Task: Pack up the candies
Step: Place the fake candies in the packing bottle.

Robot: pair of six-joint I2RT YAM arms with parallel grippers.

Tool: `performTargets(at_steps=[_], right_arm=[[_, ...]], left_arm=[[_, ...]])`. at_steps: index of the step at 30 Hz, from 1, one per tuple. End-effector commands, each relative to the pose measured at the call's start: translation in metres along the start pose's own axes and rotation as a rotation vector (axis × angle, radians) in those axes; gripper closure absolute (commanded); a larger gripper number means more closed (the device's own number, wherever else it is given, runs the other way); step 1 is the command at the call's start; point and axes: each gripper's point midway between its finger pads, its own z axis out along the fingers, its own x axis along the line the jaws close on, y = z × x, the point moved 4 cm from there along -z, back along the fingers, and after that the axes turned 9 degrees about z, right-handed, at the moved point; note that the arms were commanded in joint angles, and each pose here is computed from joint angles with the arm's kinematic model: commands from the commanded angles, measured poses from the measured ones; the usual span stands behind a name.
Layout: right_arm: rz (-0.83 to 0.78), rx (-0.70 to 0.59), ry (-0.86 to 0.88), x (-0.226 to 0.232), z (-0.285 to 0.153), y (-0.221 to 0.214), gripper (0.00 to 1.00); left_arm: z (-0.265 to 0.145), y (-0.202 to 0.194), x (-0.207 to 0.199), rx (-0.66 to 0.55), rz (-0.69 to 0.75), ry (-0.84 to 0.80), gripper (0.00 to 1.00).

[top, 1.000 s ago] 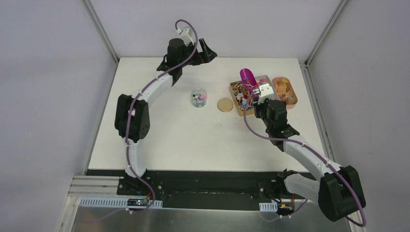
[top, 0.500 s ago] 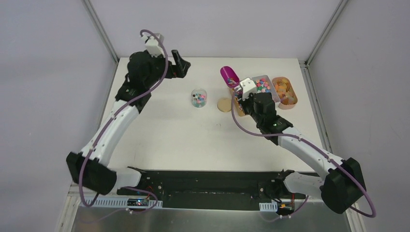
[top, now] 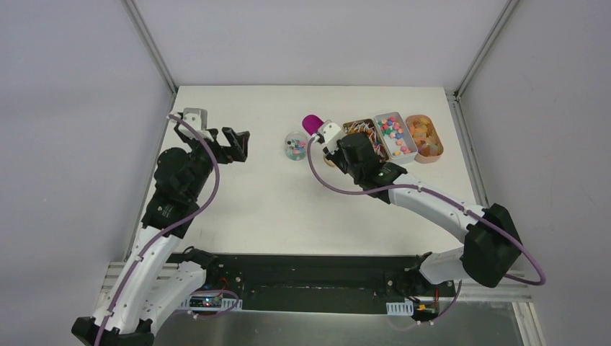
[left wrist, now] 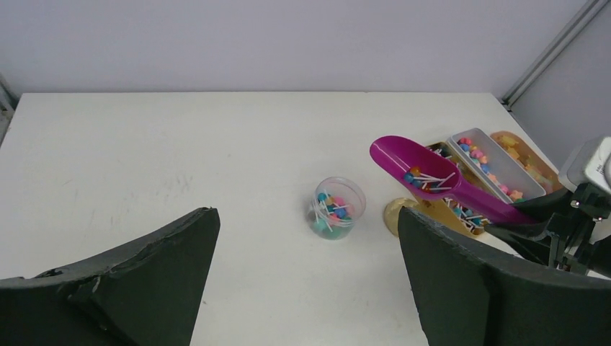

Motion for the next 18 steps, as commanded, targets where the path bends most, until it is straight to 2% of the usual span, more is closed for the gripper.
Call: performTargets(at_steps=[1, 18], right_arm=[[-0.051, -0.014, -0.012, 0.003, 0.002, 0.028, 1.00], [-0.209, 0.138, 0.013, 0.026, 0.026, 0.022, 1.00]], left_arm=[[-0.012, 0.006, 0.012, -0.095, 0.014, 0.069, 0.01], [-0.026, 0.014, 0.021, -0.149, 0.012, 0.127, 0.01]])
